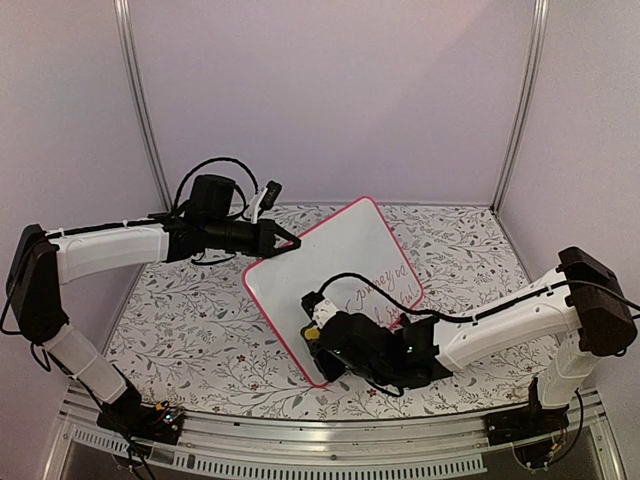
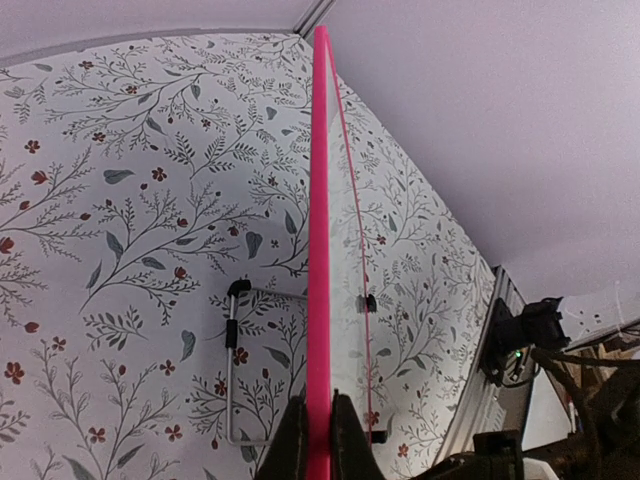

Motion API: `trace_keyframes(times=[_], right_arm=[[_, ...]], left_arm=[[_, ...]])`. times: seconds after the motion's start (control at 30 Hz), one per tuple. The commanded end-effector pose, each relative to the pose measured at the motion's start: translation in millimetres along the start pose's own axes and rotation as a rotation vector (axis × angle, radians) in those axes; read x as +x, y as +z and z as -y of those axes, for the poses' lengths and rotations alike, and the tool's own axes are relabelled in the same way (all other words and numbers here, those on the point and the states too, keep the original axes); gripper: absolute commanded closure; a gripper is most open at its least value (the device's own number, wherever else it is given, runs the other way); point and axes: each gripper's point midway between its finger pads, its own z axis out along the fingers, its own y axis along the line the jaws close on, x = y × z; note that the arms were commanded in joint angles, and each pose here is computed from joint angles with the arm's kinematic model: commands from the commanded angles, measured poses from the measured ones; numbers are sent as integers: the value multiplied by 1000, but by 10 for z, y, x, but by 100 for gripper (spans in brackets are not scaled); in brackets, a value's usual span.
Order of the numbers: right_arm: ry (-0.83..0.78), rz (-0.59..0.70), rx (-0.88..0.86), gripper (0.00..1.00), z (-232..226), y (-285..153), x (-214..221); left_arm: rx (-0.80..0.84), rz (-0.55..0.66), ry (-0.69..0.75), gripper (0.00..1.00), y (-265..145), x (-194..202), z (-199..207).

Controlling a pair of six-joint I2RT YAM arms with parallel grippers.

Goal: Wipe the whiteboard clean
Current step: Erase the whiteboard at the center of the board.

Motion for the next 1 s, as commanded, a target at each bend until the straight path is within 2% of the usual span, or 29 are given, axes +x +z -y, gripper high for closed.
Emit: trace_keyframes(times=[0.0,0.2,0.37,0.97], right_arm=[[3,77,96,74,249,-26,-397],[7,155,139,74,425,-3,-822],[13,160,170,73,588,52,-881],[48,-10,115,75,557,121,-54]], left_arm=[[-93,-96,20,100,109,342,-258],[-100,-92,24,100,99,332,-267],[-100,-92,24,100,97,329,-268],[-96,-98,16,100,116,346,-280]])
